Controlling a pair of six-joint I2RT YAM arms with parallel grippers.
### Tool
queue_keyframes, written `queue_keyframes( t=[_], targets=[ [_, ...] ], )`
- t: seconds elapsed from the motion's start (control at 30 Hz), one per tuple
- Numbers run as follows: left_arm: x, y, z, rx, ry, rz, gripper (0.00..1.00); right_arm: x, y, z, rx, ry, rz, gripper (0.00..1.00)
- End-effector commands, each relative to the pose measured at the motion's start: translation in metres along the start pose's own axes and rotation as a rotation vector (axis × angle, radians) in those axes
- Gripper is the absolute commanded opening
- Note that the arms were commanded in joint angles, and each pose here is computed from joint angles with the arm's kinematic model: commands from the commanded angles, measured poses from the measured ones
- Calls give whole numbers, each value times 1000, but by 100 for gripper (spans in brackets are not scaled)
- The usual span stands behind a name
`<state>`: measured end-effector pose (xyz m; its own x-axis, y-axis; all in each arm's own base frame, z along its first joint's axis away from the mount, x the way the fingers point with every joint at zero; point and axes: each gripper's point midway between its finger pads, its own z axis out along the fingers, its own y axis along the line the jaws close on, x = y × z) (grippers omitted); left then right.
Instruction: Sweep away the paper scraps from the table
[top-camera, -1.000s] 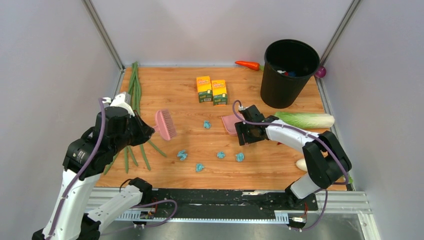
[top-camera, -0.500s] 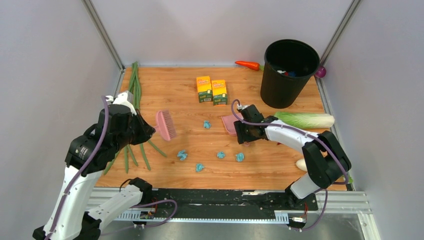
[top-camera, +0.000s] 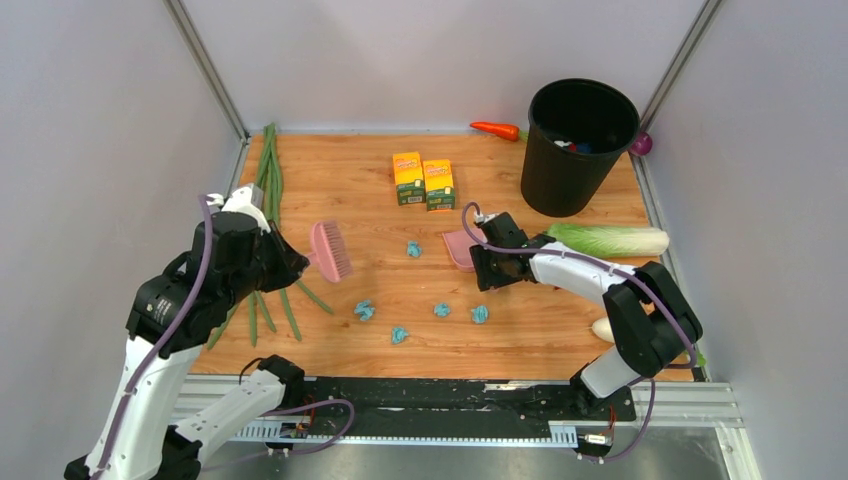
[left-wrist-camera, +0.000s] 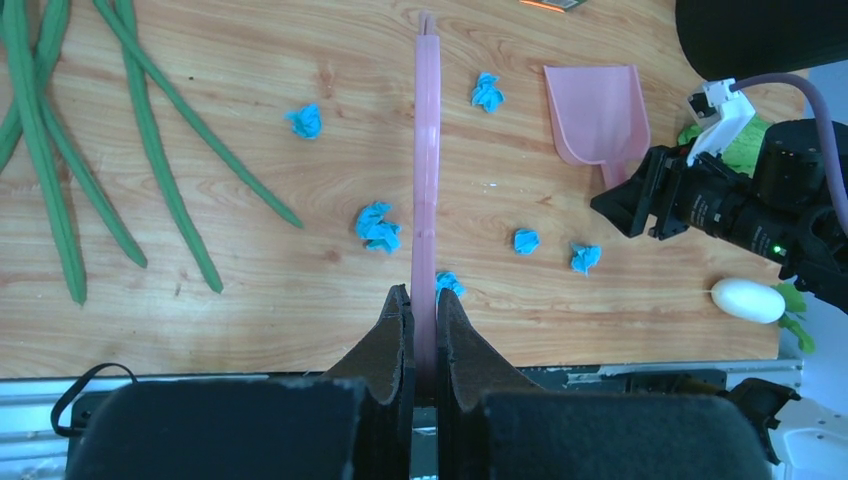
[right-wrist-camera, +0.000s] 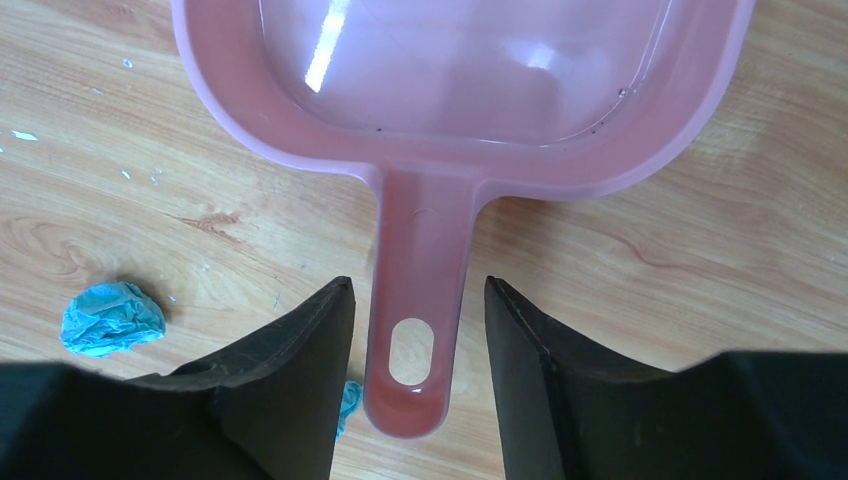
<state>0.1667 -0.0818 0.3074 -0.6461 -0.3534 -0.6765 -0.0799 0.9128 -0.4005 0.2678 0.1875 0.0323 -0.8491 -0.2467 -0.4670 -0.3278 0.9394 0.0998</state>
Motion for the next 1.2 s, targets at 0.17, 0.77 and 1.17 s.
queue_keyframes(
  t=[0.17, 0.77, 1.17],
  targets=[
    [-8, -6, -10, 41, -44, -31, 0, -6, 3, 1, -10, -35, -19, 49],
    [-11, -7, -19, 46, -50, -36, 0, -44, 21, -53, -47, -135, 12, 21],
    [-23, -30, -23, 131, -42, 12, 0, -48, 49, -110, -139, -190, 0, 11]
  ],
)
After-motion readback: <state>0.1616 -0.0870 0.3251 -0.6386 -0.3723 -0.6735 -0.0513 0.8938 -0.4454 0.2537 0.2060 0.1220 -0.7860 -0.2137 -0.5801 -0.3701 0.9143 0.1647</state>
